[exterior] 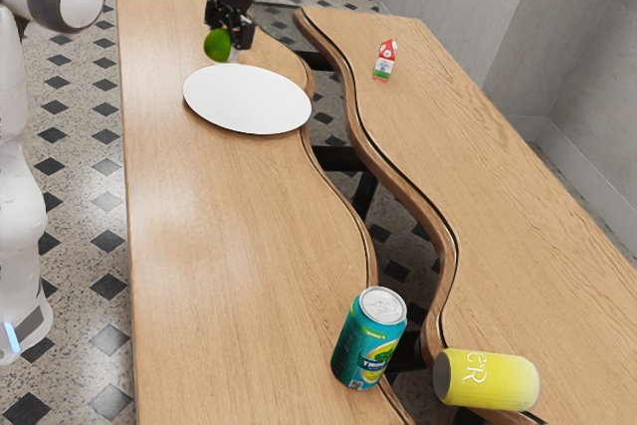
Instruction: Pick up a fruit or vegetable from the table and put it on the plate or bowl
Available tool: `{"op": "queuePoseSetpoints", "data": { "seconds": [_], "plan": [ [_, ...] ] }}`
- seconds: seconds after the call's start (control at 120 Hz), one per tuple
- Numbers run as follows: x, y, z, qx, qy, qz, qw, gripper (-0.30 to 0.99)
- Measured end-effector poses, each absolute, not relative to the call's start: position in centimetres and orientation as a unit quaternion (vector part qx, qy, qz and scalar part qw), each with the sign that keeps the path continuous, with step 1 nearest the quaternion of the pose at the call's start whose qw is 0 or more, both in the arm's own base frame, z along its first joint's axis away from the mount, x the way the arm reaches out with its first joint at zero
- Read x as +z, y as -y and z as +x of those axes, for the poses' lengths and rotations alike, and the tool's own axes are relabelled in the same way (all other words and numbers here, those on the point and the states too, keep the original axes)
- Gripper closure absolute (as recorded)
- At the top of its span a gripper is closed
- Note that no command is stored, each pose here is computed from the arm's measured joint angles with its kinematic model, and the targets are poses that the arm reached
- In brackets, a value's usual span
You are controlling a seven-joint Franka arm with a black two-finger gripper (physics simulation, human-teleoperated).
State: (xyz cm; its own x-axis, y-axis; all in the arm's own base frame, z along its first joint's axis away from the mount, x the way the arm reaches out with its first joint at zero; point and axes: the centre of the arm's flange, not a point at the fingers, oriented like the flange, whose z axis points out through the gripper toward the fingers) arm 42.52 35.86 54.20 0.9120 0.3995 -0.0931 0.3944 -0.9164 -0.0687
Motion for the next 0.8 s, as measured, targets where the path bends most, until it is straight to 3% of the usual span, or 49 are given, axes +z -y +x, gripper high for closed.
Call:
{"op": "queuePoseSetpoints", "data": {
  "seconds": [0.175, 0.35, 0.483, 0.667, 0.742, 0.8],
  "plan": [
    [53.1, -44.3, 39.3, 0.045, 0.255, -0.966, 0.024, 0.47],
    [52.9, -44.0, 44.0, 0.029, 0.203, -0.978, 0.026, 0.41],
    [52.6, -43.6, 44.9, 0.025, 0.174, -0.984, 0.016, 0.16],
    [53.1, -43.0, 45.5, 0.018, 0.139, -0.99, 0.014, 0.04],
    [56.4, -37.1, 50.6, -0.002, 0.065, -0.997, 0.034, 0.02],
    [60.7, -21.1, 59.0, -0.031, -0.078, -0.995, 0.053, 0.01]
  ]
}}
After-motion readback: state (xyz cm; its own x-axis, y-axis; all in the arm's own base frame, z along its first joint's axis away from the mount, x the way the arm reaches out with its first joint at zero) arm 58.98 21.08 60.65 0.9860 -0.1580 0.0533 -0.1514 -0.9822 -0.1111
